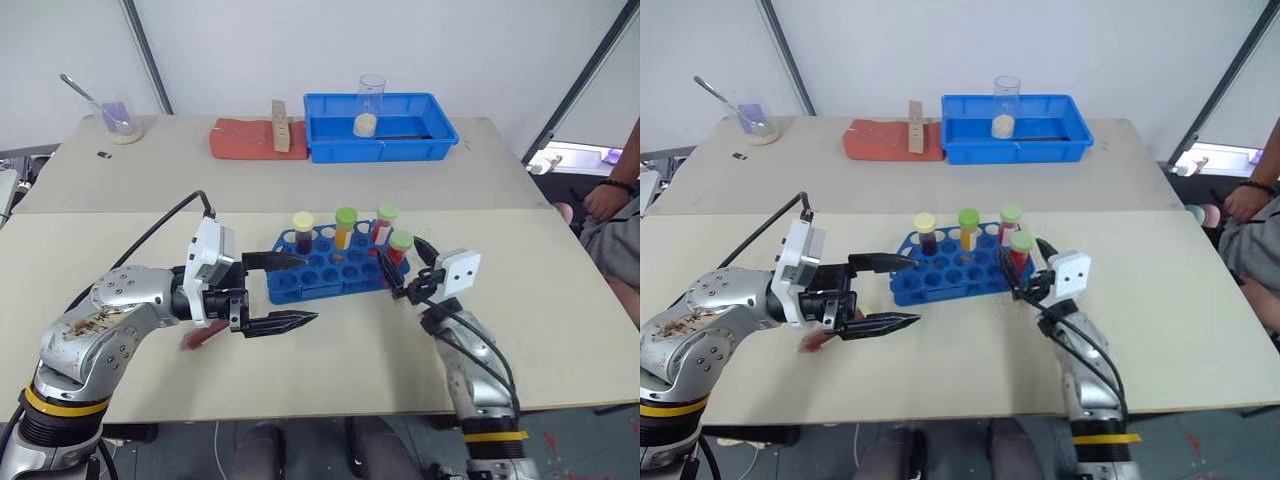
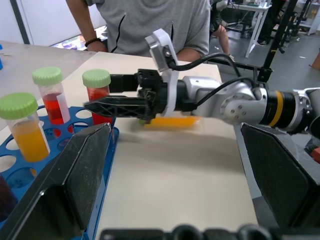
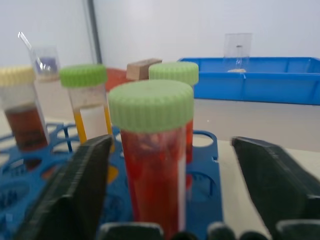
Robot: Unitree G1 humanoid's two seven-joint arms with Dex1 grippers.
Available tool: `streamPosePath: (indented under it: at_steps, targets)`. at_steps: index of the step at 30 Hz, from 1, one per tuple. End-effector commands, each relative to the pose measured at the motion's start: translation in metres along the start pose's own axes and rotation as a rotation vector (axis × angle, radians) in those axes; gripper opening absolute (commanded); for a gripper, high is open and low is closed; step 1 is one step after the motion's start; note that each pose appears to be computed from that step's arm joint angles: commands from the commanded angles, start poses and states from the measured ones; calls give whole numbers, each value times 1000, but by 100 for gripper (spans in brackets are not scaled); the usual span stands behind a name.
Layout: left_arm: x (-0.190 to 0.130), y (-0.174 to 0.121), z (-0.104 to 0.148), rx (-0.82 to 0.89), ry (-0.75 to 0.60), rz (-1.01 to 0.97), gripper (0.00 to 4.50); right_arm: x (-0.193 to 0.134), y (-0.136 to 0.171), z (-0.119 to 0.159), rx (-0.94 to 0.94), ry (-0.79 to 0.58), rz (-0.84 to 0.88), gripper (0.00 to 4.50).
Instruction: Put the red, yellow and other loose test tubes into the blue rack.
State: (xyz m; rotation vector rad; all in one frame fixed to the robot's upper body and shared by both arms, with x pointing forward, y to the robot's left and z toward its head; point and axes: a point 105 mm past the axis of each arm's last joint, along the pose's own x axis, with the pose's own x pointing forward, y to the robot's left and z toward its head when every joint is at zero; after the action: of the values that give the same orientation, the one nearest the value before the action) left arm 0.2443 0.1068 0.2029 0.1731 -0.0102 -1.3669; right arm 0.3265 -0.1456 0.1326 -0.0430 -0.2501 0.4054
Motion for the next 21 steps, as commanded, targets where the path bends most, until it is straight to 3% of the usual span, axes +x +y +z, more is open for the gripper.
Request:
streamPosePath:
  at_steps: [1, 7, 16, 21]
  targets:
    - [-2, 0, 1, 68, 30, 11, 450, -13, -7, 24, -64, 12, 35, 447]
    - [-8, -6, -11, 168, 137, -20, 450, -48, -4, 47, -152, 238, 154, 447]
    - [2, -21, -22, 235, 152, -131, 450, -69, -22, 32, -118, 811, 139, 447]
    - [7, -32, -26, 231, 146, -189, 450, -67, -30, 24, -33, 990, 131, 447]
